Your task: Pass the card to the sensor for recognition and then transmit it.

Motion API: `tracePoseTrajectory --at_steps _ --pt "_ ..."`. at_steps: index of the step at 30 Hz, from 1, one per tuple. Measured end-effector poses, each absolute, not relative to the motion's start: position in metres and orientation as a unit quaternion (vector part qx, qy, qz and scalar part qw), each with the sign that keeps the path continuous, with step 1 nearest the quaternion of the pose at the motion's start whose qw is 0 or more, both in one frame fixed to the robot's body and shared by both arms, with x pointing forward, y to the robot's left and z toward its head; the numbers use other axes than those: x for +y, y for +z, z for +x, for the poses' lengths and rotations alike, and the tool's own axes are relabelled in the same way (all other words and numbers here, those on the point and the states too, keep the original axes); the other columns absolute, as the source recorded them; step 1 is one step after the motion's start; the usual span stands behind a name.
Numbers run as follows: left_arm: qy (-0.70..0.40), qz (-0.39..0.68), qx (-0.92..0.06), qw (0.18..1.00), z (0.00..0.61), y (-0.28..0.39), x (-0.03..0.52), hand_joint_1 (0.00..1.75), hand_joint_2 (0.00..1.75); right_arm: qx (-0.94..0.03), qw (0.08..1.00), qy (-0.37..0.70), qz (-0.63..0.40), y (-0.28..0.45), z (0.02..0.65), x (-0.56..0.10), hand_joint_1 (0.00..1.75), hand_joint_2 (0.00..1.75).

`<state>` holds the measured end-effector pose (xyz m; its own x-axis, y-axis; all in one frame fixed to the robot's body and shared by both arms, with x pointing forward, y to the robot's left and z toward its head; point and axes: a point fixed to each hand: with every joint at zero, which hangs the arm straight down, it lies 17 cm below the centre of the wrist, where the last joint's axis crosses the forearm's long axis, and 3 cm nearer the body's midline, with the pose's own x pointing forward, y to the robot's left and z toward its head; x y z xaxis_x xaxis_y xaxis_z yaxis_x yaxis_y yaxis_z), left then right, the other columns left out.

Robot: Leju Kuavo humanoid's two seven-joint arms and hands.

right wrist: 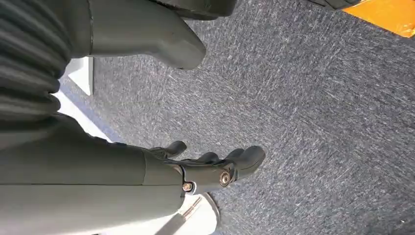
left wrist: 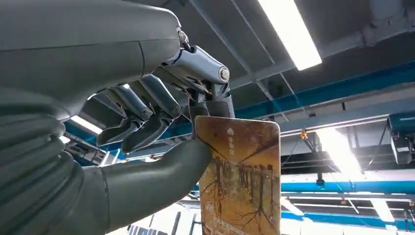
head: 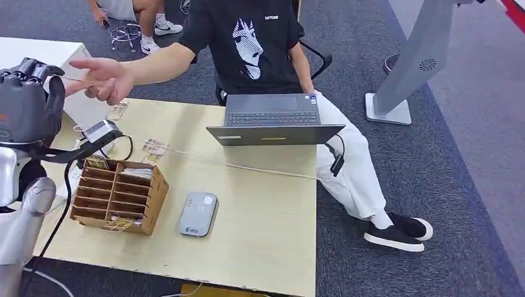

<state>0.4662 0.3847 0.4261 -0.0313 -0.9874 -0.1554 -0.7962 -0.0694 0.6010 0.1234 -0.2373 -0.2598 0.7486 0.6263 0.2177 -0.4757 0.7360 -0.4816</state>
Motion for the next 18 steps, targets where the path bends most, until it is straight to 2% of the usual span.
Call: tracePoseTrajectory --at_steps 4,15,16,17,18 --pt "-0.276 0.680 -0.656 0.177 0.470 0.426 0.389 1.75 1.75 -0.187 0.913 0.301 -0.204 -0.260 0.124 -0.238 0.00 1.75" --pt "-0.271 0.679 -0.626 0.271 0.505 0.379 0.435 1.75 1.75 -0.188 0.912 0.300 -0.206 -0.259 0.124 -0.239 0.00 1.75" --pt "-0.270 0.676 -0.625 0.280 0.507 0.374 0.437 0.16 1.75 -0.188 0.912 0.299 -0.206 -0.259 0.124 -0.239 0.00 1.75" --pt "-0.270 0.671 -0.627 0.289 0.509 0.368 0.440 0.00 1.75 -0.188 0.913 0.299 -0.206 -0.259 0.124 -0.239 0.00 1.75" --pt "-0.269 0.665 -0.629 0.299 0.512 0.363 0.441 0.00 1.75 -0.188 0.913 0.299 -0.206 -0.259 0.124 -0.239 0.00 1.75"
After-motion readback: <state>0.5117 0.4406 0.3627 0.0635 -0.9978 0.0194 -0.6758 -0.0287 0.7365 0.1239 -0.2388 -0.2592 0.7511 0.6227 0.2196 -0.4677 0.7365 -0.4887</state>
